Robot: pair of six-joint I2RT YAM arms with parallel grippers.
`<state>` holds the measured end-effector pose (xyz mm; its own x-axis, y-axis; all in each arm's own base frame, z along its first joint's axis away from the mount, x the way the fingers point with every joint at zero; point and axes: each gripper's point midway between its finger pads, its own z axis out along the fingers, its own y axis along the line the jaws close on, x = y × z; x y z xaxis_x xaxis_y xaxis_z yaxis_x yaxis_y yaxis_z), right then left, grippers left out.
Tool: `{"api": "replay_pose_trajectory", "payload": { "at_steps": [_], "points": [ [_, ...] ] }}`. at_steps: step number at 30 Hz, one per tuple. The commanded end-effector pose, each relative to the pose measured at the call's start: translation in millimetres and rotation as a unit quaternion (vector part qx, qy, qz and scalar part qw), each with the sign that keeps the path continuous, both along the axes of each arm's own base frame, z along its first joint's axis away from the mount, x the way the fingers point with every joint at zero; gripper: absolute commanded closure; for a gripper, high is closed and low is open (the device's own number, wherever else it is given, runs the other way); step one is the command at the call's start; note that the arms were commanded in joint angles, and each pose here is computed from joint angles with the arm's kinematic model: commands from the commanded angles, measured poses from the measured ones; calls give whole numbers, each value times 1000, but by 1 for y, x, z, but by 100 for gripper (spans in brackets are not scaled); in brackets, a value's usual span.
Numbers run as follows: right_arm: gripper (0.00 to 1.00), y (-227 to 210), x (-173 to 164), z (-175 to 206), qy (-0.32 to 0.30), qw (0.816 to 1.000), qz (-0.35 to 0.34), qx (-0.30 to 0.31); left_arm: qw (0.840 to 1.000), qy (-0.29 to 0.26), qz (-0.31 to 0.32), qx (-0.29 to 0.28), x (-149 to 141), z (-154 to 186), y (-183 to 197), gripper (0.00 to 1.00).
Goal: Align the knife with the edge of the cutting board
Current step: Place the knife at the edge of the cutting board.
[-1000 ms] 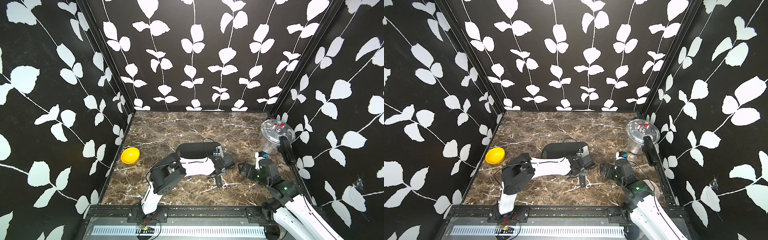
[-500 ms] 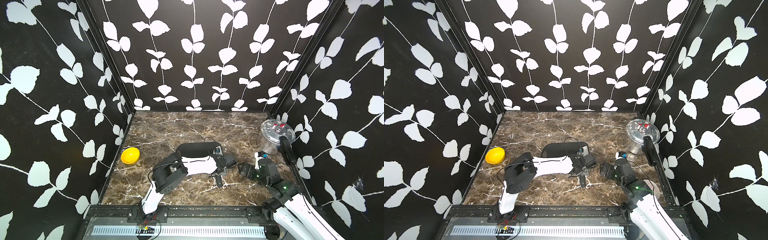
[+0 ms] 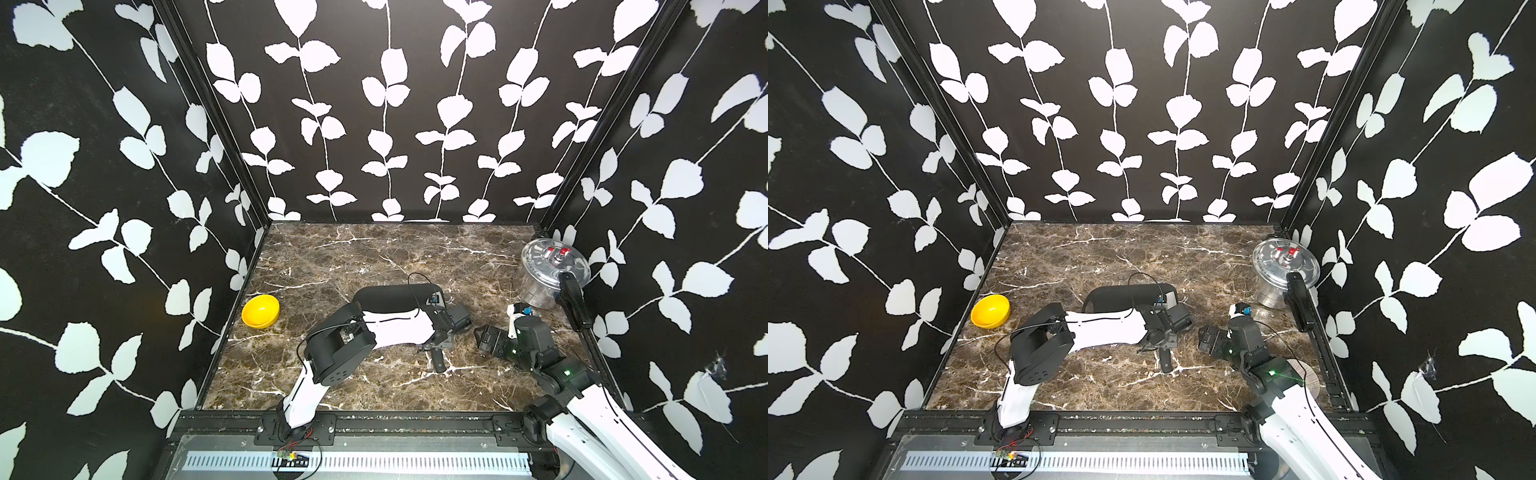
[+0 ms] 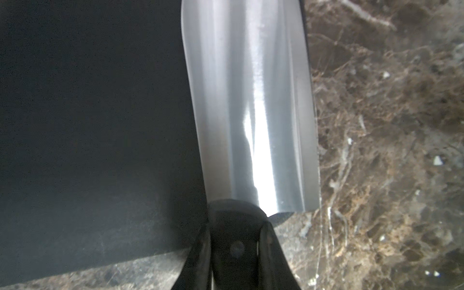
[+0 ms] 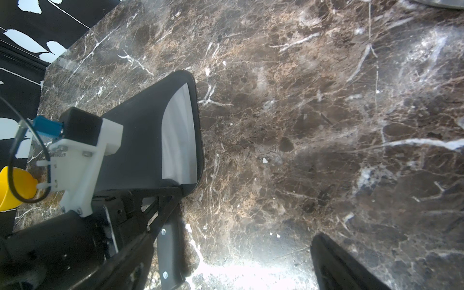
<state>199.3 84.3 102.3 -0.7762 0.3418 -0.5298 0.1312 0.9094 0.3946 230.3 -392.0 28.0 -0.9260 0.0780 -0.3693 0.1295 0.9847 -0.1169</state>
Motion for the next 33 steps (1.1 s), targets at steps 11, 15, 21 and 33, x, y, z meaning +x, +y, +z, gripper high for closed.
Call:
{"api": "replay_pose_trajectory", "payload": {
  "at_steps": [11, 15, 21, 33],
  "points": [
    [1, 3, 9, 3, -15, 1000, -3, 10, 1000, -2, -5, 19, 9, 3, 7, 81],
    [1, 4, 10, 3, -14, 1000, -3, 12, 1000, -1, -3, 17, 12, 3, 7, 81],
    [1, 4, 10, 3, -14, 1000, -1, 10, 1000, -1, -8, 22, 14, 3, 9, 80],
    [1, 4, 9, 2, -11, 1000, -2, 9, 1000, 5, -18, 19, 15, 0, 4, 79]
  ]
}}
